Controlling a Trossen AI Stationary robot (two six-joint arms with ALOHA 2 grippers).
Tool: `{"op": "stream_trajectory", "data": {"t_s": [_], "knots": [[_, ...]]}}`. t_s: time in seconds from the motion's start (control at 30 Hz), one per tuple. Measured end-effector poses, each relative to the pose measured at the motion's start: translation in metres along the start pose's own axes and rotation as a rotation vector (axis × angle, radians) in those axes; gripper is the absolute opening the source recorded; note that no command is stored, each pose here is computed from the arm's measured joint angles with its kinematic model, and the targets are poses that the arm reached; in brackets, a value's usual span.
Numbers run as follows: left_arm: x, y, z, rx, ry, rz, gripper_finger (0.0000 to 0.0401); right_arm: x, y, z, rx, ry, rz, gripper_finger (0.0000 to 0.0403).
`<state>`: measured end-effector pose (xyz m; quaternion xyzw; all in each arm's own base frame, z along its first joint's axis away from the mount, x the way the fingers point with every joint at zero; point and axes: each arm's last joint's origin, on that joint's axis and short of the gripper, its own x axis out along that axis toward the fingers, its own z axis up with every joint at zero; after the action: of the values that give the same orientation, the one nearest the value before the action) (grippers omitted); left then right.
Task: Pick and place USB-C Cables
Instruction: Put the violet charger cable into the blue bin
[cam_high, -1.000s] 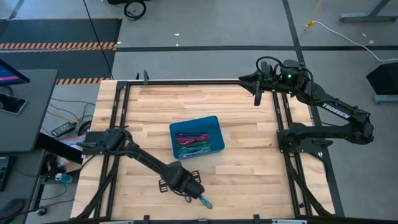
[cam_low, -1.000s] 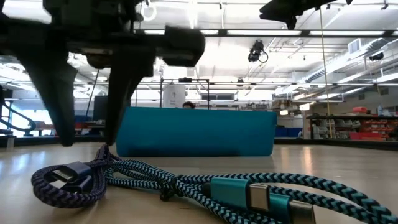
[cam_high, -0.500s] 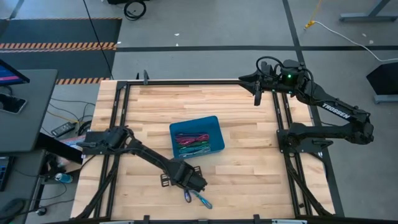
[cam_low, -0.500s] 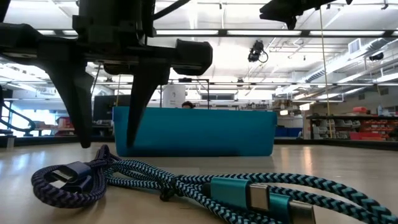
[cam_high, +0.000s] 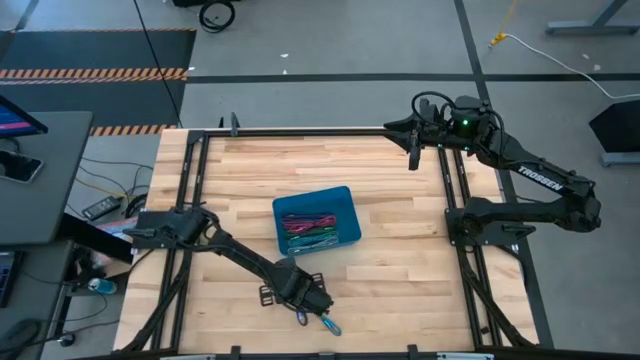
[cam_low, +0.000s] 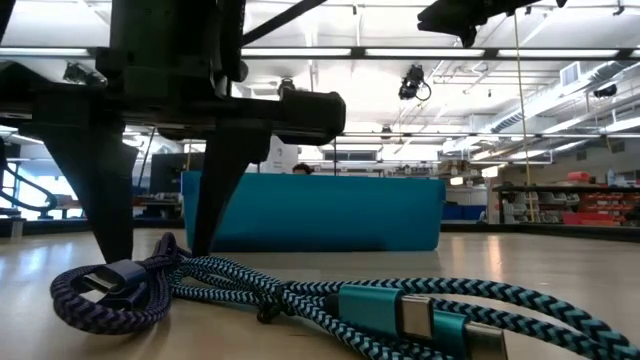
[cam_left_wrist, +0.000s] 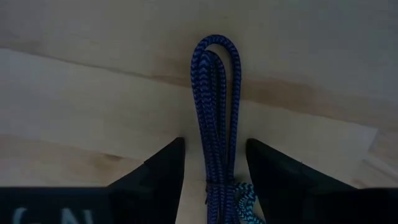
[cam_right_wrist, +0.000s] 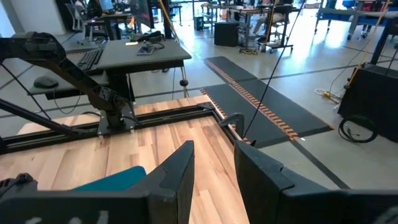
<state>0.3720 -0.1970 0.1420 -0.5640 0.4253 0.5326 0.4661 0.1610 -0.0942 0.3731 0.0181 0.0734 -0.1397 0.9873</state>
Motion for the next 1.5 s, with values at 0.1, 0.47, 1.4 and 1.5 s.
{"op": "stream_trajectory", "data": {"t_s": [0.1,0.47,1.4,1.5], "knots": [[0.005,-0.002,0.001,-0.005,-0.002,0.005,0.0181,0.0,0.0,0.0,0.0,0.0,0.0,0.0119],[0.006,-0.004,0.002,-0.003,0.0,-0.005,0.007,0.0,0.0,0.0,0.0,0.0,-0.001,0.0119],[-0.174,-0.049,0.023,0.638,-0.272,-0.528,0.0016,0.0,0.0,0.0,0.001,0.001,-0.003,0.0119],[-0.194,-0.053,0.046,0.754,-0.37,-0.466,0.0016,0.0,0.0,0.0,0.001,0.001,-0.003,0.0119]]}}
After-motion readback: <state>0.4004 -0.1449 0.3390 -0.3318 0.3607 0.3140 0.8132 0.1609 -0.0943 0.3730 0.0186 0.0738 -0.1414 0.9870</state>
